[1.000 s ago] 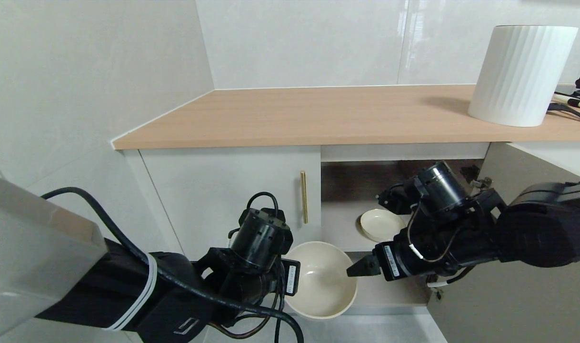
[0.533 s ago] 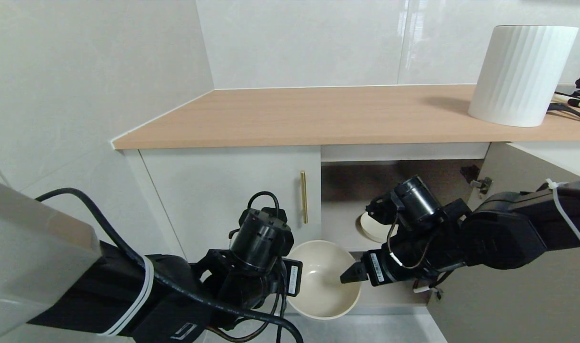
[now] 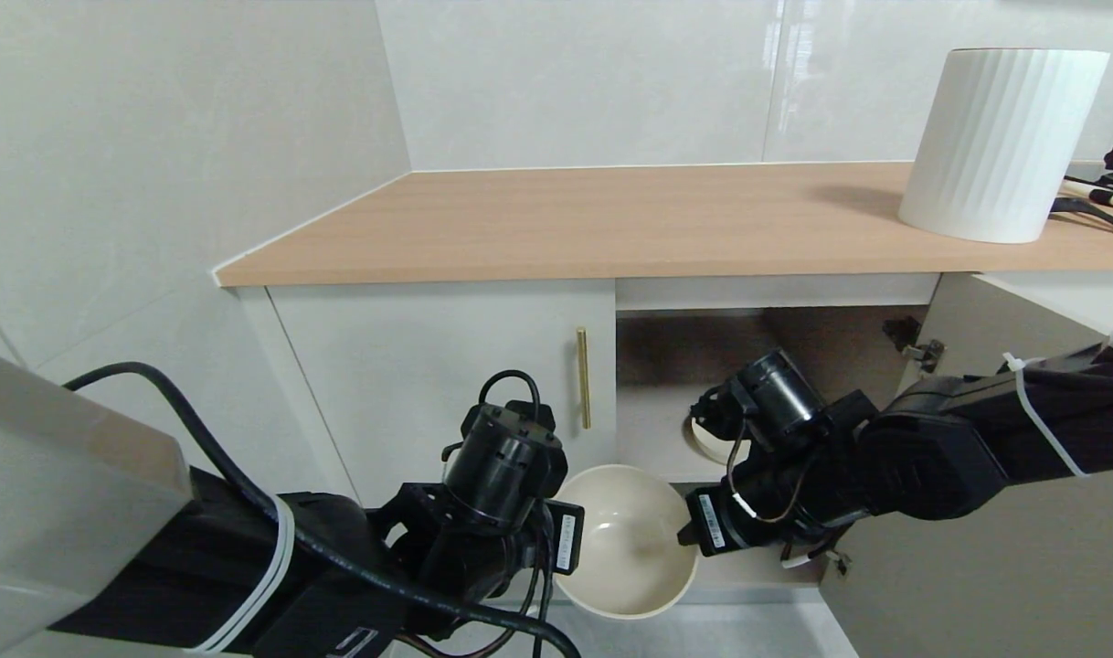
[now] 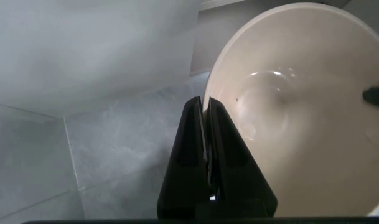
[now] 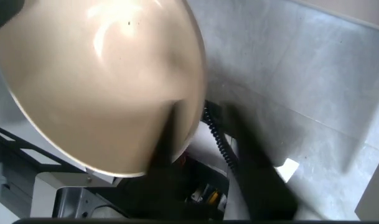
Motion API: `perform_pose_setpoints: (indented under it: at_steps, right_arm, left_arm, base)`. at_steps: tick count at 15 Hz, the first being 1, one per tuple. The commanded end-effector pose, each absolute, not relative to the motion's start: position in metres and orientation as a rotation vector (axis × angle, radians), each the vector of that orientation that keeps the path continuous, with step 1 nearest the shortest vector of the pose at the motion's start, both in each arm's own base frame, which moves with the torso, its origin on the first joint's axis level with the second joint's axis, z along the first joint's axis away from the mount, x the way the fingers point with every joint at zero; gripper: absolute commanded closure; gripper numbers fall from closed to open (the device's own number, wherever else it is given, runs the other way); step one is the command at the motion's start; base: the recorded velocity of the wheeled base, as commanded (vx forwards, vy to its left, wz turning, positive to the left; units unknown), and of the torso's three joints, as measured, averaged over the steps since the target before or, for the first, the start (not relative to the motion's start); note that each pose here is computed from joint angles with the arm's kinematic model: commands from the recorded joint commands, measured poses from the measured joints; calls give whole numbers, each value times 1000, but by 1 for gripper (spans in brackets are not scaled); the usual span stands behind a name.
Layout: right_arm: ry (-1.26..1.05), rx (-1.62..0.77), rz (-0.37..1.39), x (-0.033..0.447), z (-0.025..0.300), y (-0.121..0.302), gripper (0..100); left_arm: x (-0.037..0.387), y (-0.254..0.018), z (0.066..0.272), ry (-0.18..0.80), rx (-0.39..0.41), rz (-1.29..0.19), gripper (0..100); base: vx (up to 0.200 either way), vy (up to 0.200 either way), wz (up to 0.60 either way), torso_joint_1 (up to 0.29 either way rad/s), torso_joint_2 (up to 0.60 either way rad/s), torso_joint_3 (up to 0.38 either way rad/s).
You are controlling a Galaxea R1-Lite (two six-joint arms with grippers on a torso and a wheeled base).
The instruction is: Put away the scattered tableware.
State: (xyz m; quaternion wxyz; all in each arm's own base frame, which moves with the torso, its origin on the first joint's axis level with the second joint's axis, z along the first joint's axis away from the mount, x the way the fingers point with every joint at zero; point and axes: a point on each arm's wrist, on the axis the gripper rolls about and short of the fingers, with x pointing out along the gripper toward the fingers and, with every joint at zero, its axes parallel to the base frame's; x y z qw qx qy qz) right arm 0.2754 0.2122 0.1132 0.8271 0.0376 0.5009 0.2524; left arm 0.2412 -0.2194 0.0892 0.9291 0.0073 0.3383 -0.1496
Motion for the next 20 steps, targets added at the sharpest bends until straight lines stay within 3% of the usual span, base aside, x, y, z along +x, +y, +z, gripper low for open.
perform_pose_setpoints:
  at_steps: [1,15,16,20]
  right_arm:
    - [1070,77,535,276,111,213,100]
    - [1074,85,530,274,111,216,100]
    - [1072,86,530,274,111,217,100]
    - [1072,85,526,275,111,216,100]
  left_arm:
    - [241,-220,88,697,17,-305,100]
    - [240,-219,86,704,29,-305,100]
    - [240,-219,86,703,28,-306,0]
    - [240,-218,89,694,21,-306,0]
  base:
    - [0,0,0,0,0,0]
    - [0,0,0,0,0,0]
    - [0,0,0,0,0,0]
    - [0,0,0,0,0,0]
